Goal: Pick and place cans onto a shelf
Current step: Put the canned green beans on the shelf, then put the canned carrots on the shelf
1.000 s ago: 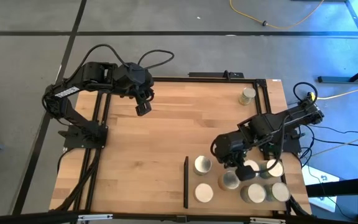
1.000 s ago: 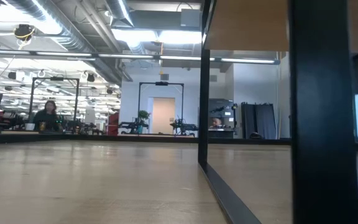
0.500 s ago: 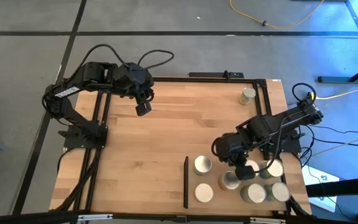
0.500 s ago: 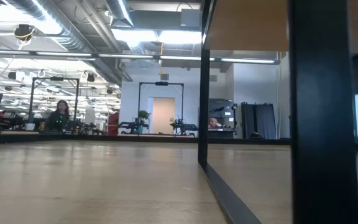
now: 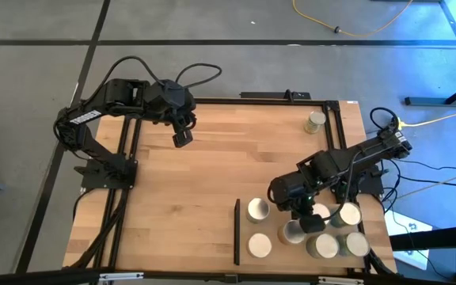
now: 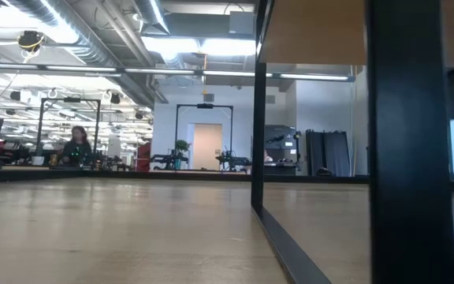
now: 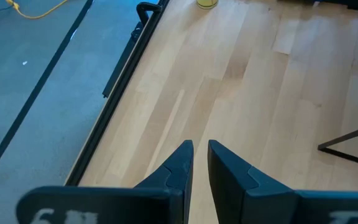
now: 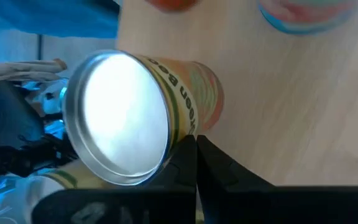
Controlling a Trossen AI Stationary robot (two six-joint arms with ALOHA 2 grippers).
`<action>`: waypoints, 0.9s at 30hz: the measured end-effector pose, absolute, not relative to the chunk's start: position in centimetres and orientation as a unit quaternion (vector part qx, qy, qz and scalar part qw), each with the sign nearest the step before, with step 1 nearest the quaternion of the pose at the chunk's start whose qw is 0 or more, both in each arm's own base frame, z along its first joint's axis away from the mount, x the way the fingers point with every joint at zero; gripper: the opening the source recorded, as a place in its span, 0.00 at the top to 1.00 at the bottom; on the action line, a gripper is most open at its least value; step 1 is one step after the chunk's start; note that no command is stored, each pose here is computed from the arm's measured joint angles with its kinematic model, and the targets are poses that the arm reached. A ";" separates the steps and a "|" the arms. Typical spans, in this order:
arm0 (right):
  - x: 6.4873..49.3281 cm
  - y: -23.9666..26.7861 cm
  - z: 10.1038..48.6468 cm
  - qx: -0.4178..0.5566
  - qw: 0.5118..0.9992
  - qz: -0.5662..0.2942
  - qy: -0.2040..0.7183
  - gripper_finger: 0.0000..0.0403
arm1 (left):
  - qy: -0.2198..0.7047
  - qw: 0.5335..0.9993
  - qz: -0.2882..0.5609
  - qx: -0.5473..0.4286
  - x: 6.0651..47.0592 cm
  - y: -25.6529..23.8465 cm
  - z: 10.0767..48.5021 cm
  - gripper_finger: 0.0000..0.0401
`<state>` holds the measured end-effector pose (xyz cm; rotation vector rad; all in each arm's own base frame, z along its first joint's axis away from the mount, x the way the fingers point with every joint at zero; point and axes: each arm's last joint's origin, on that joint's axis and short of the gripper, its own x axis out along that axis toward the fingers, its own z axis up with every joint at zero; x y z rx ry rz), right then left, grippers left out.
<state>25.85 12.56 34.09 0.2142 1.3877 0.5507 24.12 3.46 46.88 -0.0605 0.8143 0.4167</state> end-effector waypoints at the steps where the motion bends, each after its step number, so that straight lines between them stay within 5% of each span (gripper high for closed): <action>1: 25.9 12.6 34.1 0.100 0.730 0.256 0.626 1.00 | 0.393 0.897 0.201 -0.029 24.1 3.5 46.9 0.89; 27: 27.0 13.7 34.0 0.104 0.737 0.307 0.593 1.00 | 0.403 0.892 0.200 -0.026 24.0 3.4 46.7 0.89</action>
